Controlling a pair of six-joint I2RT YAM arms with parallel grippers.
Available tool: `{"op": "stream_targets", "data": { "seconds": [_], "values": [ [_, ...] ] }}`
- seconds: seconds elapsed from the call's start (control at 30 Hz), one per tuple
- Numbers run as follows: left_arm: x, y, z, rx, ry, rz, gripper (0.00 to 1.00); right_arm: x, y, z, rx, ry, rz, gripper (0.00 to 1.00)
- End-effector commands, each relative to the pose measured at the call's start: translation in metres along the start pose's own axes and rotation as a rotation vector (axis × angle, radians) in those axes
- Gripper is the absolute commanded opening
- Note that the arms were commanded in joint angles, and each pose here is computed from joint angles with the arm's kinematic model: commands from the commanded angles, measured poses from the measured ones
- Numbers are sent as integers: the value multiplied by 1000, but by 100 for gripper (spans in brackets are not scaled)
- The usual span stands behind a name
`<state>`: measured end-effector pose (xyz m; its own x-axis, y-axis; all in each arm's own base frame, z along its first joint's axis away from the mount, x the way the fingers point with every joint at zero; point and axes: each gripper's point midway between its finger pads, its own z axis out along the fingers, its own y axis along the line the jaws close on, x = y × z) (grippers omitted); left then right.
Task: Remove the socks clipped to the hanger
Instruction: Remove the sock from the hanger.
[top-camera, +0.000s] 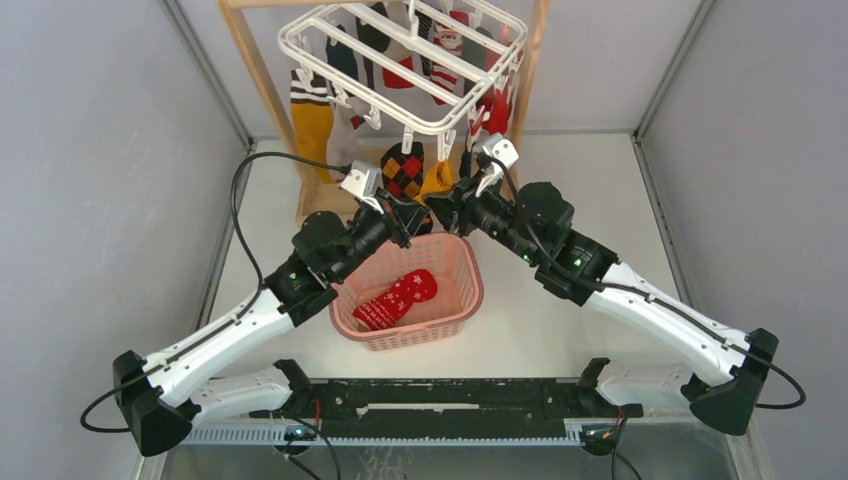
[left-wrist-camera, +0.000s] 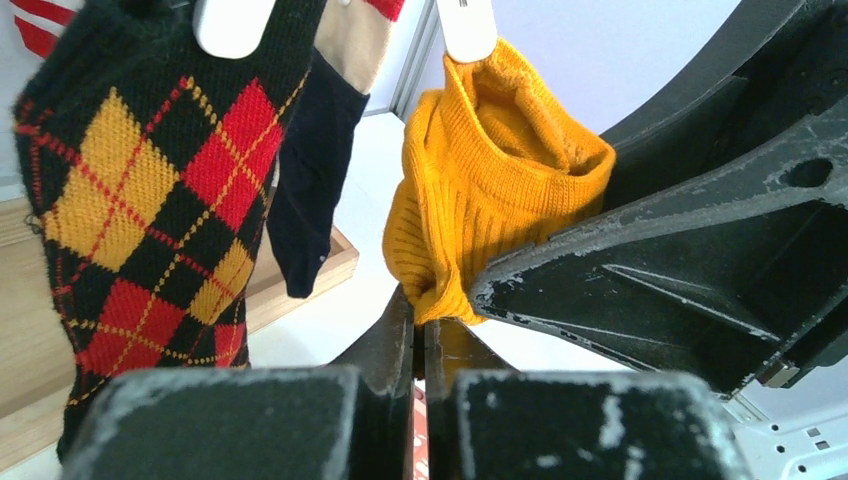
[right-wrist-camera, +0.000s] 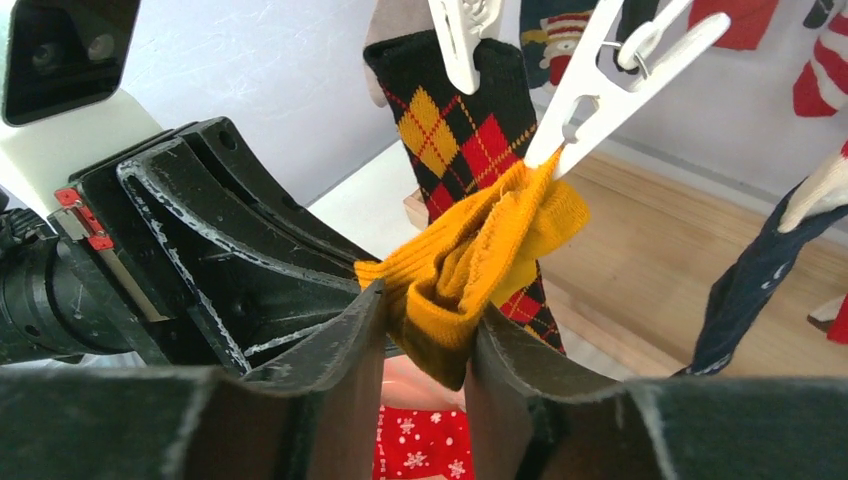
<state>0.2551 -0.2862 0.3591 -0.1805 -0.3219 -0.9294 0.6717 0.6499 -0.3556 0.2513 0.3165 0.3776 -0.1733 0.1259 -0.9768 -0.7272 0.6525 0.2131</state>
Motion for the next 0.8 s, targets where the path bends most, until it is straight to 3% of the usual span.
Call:
{"op": "stream_targets", "data": {
  "seconds": [0.0, 0.13, 0.4, 0.57, 0.77],
  "values": [
    [-46, -14, -3, 44, -125, -4, 0, -19, 4, -14, 11, -27, 23, 45],
    [-45, -12, -2, 33, -123, -4, 0, -24, -6, -22, 74, -40, 37, 53],
    [-43, -4, 4, 9, -115, -3, 0, -41, -17, -39, 136, -97, 50, 61],
    [-41, 3, 6, -4, -107, -4, 0, -58, -22, -42, 136, -154, 66, 72],
    [-37, 7, 9, -4, -100, -7, 0, -79, -35, -37, 81, -222, 133, 70]
  ]
}}
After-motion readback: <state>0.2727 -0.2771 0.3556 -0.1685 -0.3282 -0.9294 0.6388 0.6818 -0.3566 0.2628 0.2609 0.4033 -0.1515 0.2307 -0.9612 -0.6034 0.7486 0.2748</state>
